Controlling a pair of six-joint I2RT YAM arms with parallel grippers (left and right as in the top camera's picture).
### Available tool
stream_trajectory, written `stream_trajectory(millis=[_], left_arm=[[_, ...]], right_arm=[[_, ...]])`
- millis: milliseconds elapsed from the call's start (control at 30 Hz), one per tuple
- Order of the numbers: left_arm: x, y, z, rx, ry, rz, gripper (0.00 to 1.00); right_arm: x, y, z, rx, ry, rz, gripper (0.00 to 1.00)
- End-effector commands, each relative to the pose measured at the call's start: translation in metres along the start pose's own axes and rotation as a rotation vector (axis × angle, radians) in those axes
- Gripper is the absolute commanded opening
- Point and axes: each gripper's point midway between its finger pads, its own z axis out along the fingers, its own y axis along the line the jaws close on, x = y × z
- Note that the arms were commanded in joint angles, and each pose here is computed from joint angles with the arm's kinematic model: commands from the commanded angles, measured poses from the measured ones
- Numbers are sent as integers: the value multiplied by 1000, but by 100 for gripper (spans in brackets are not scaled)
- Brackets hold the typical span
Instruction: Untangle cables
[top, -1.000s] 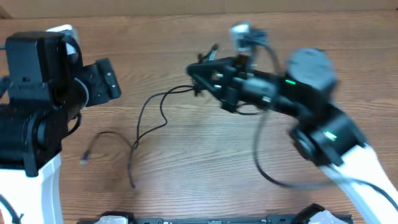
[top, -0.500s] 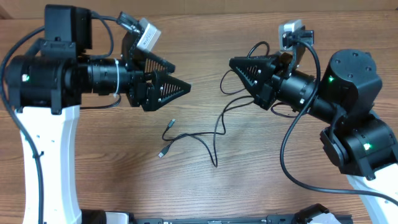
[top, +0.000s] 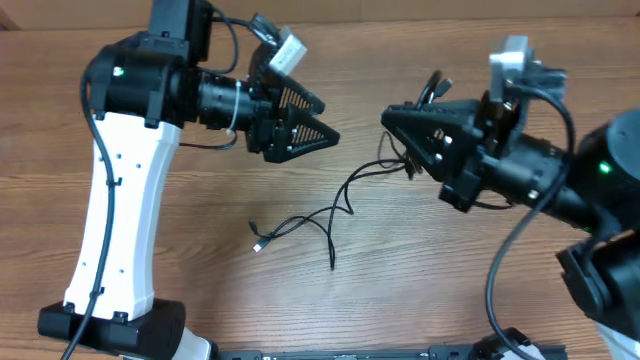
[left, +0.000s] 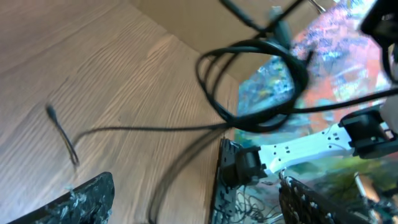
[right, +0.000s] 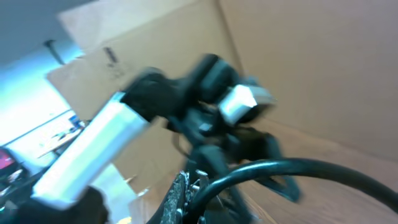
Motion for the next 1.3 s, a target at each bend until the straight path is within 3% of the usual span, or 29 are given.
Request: stream_trajectory(millis=[0, 267, 300, 400, 533, 800, 833, 867, 900, 933, 1000, 1267], left_arm=[[-6, -8, 14, 59, -2, 89, 84], [-24, -22, 44, 88, -18, 300, 75], [-26, -21, 46, 80, -19, 321, 85], [-30, -20, 54, 69, -19, 366, 94], [-30, -23, 62, 83, -13, 383, 88], [-26, -20, 84, 98, 16, 397, 86], [-26, -20, 87, 104, 19, 398, 78], [-25, -19, 93, 113, 24, 399, 59], [-25, -18, 97, 119, 26, 393, 46], [-24, -16, 101, 124, 30, 386, 39], [-23, -13, 108, 133, 35, 374, 8], [-18, -9, 121, 171, 49, 345, 4]], right_arm=[[-9, 25, -8, -80, -6, -33, 4], [-4, 41, -11, -161, 27, -38, 4], [-5, 43, -12, -169, 29, -40, 4], [-6, 46, -13, -181, 31, -27, 4], [-7, 52, -15, -205, 34, -34, 4], [-5, 59, -16, -245, 48, -23, 4], [-5, 60, -17, -248, 50, -23, 4], [-5, 60, -17, -248, 50, -22, 4], [-5, 60, -17, -248, 50, -22, 4], [-5, 60, -17, -248, 50, -23, 4], [-5, 60, -17, -248, 50, -22, 4], [-4, 59, -16, -246, 53, -18, 4]])
